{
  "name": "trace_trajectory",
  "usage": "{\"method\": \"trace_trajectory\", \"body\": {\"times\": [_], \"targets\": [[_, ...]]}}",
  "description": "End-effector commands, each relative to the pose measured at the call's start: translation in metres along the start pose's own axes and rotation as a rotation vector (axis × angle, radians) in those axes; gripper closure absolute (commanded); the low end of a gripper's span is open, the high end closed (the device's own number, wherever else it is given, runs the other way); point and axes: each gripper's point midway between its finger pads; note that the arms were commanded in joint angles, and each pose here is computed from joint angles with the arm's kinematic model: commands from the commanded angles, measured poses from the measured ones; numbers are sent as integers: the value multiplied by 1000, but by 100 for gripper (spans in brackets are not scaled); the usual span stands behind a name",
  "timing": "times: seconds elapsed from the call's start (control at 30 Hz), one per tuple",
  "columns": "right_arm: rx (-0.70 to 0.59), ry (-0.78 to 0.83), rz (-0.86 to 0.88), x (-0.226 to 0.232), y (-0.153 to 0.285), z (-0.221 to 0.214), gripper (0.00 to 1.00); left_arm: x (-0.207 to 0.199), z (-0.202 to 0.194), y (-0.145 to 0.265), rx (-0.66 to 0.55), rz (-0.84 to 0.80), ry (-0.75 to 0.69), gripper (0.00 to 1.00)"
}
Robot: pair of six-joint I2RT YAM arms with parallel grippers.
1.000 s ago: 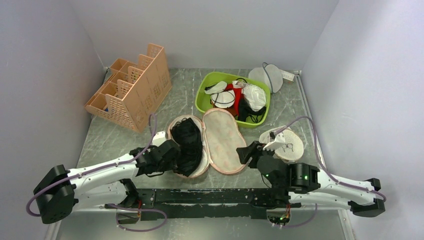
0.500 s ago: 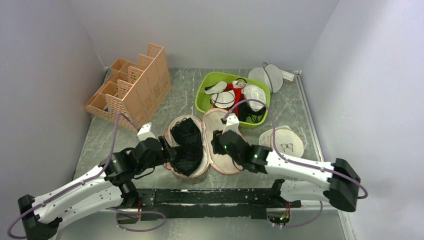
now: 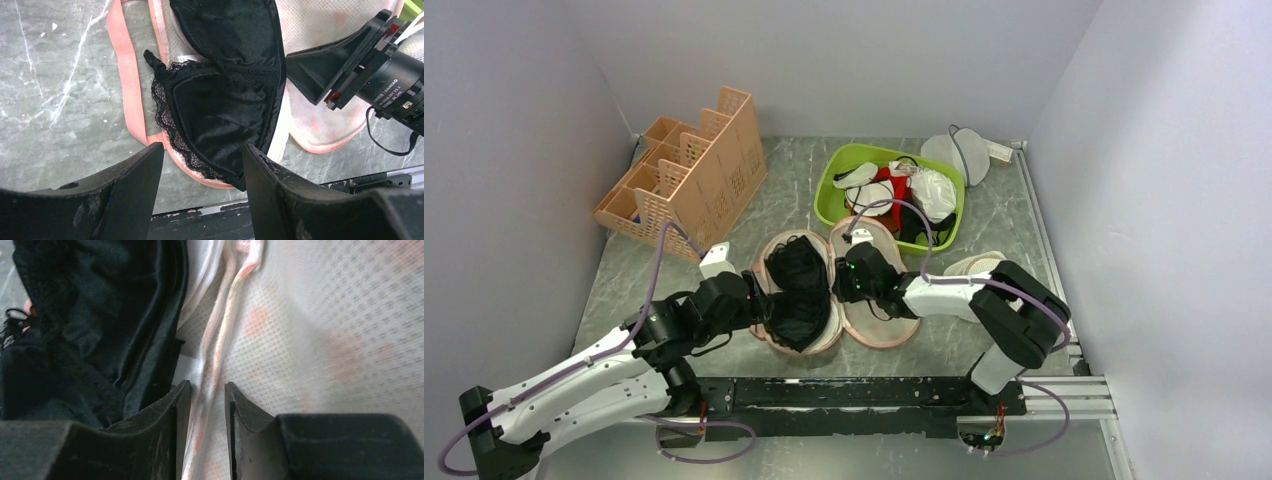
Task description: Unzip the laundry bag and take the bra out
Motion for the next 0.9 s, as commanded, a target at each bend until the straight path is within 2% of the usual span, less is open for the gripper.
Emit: {"method": "trace_trajectory", "body": {"times": [0.0,0.17,0.33,0.47,0.6,0.7,0.87], "targets": [[13,-73,156,27,3,-5,70,-2,16,6,-40,2,-13,30],[124,-201,286,44,20,-48,73,-5,23,7,-54,9,-25,30],[159,-266,412,74,48,-75,70,-6,27,4,-65,19,-29,29],[106,-230,370,70,56,-59,63,-9,27,2,-61,15,-34,29],[-5,-201,299,54,68,-29,50,-12,27,0,-51,14,-44,30],[-32,-197,317,57,74,-15,42,-12,29,1,-53,13,-43,30],[15,-285,398,75,71,-9,44,-15,30,2,-64,-5,-33,30]]}}
Point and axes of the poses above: each gripper's point midway between its finger pads, its own y axis back along the fingers, its own x axis along the line the jaws close on, z = x × y, and after that the axes turned 12 degrees about -y, right-handed
